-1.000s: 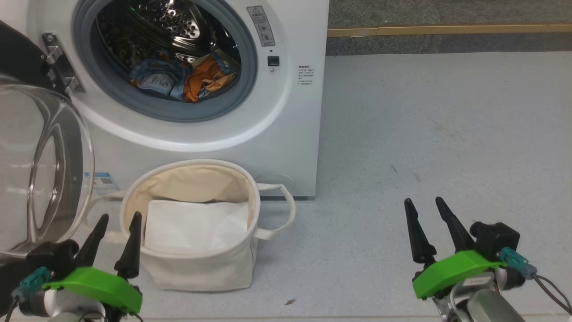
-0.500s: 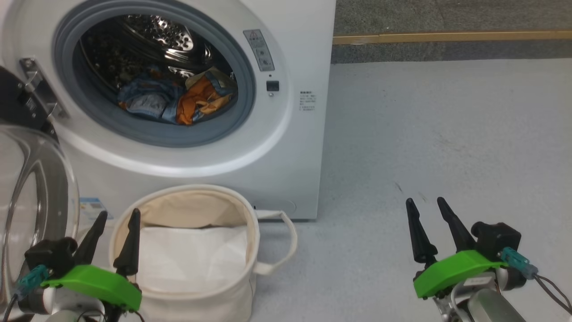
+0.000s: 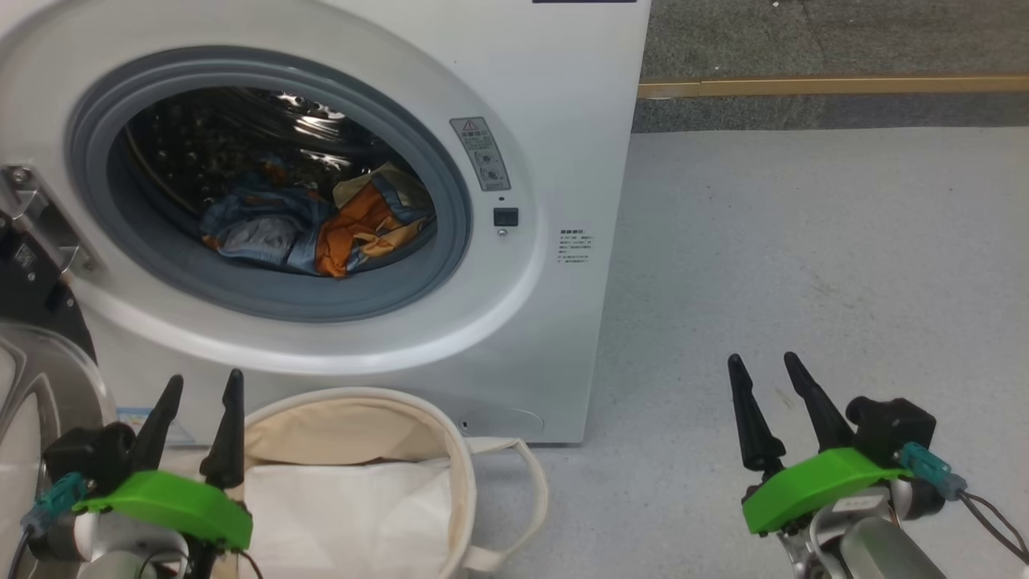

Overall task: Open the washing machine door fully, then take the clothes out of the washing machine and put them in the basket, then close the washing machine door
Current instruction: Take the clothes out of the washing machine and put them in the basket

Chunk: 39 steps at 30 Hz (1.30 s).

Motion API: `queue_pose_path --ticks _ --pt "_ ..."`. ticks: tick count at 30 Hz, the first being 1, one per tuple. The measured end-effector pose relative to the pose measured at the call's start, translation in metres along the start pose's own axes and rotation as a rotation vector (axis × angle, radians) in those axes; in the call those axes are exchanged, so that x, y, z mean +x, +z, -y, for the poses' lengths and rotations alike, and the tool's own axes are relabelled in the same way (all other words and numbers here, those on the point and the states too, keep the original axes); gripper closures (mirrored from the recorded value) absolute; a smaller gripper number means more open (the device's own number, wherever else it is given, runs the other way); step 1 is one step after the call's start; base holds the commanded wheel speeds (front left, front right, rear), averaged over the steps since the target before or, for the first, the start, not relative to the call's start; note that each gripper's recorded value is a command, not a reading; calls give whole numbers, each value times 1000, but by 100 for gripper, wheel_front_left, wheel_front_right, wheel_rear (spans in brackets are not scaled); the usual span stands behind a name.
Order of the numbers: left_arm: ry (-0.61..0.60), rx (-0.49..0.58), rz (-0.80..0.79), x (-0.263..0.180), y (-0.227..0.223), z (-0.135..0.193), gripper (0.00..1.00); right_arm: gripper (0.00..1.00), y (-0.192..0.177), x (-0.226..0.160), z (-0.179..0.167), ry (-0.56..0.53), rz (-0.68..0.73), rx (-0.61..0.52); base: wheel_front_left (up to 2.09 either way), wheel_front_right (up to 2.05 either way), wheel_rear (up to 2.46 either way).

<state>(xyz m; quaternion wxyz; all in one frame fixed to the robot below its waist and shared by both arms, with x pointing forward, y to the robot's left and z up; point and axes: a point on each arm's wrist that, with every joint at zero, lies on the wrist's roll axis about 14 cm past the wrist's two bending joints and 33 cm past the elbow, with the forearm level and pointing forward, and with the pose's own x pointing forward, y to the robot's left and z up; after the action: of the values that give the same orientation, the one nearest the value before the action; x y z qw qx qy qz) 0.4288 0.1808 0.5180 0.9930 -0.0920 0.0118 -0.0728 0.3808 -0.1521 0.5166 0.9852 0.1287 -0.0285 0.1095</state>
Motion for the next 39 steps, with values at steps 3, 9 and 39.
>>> queue_pose_path --ticks 3,9,39 --pt "5 -4 1 1 -1 -1 0 0 0 1 0 2 0 1 37 -37 0" --pt "41 18 -27 0 -11 -9 0 0 0 1 -1 3 0 1 2 -2 0" --pt "7 341 -202 121 -27 12 0 0 -12 29 26 -42 -30 -10 0 0 0"
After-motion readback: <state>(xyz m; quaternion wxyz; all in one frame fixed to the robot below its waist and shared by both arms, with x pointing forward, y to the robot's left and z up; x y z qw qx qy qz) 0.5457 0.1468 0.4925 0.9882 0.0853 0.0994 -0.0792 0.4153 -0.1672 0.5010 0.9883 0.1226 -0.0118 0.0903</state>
